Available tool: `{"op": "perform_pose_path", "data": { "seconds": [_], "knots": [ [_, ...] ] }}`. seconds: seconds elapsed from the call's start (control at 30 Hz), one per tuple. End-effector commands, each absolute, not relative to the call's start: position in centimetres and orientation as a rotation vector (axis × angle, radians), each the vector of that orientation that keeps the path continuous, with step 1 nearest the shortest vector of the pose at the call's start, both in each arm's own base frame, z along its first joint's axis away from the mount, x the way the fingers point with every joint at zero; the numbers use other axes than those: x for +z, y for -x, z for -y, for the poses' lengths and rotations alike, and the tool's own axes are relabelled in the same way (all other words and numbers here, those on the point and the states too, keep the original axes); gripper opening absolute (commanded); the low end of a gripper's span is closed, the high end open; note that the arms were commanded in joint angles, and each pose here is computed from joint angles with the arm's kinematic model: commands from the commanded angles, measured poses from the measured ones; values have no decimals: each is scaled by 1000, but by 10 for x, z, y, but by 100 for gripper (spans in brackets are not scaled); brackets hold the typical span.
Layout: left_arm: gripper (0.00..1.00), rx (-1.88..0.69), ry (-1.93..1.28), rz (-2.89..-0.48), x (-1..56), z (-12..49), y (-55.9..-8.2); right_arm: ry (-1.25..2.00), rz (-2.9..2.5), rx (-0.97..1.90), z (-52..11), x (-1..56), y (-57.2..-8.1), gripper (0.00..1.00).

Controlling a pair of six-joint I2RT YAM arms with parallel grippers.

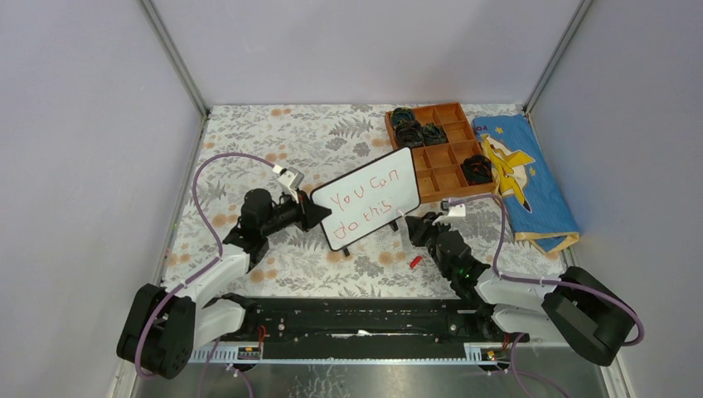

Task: Write a sentence on the whiteboard

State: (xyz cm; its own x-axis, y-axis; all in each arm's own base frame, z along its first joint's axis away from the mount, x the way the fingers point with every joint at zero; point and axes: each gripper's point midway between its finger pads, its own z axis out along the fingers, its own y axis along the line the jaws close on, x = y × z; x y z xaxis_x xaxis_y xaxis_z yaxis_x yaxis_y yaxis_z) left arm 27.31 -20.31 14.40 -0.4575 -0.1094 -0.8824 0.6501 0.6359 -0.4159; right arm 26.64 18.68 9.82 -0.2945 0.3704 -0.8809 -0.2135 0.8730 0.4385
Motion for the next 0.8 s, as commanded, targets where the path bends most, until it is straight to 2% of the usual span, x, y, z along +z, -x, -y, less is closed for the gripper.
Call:
{"op": "perform_pose_path", "data": {
  "seconds": [0.0,0.77],
  "knots": [
    [9,-735,-382,-1966,107,175,-283,-185,-1685,603,-190,128,-282,0],
    [10,-740,-385,-1966,107,176,-282,-200,-1682,616,-194,124,-290,0]
  ]
}}
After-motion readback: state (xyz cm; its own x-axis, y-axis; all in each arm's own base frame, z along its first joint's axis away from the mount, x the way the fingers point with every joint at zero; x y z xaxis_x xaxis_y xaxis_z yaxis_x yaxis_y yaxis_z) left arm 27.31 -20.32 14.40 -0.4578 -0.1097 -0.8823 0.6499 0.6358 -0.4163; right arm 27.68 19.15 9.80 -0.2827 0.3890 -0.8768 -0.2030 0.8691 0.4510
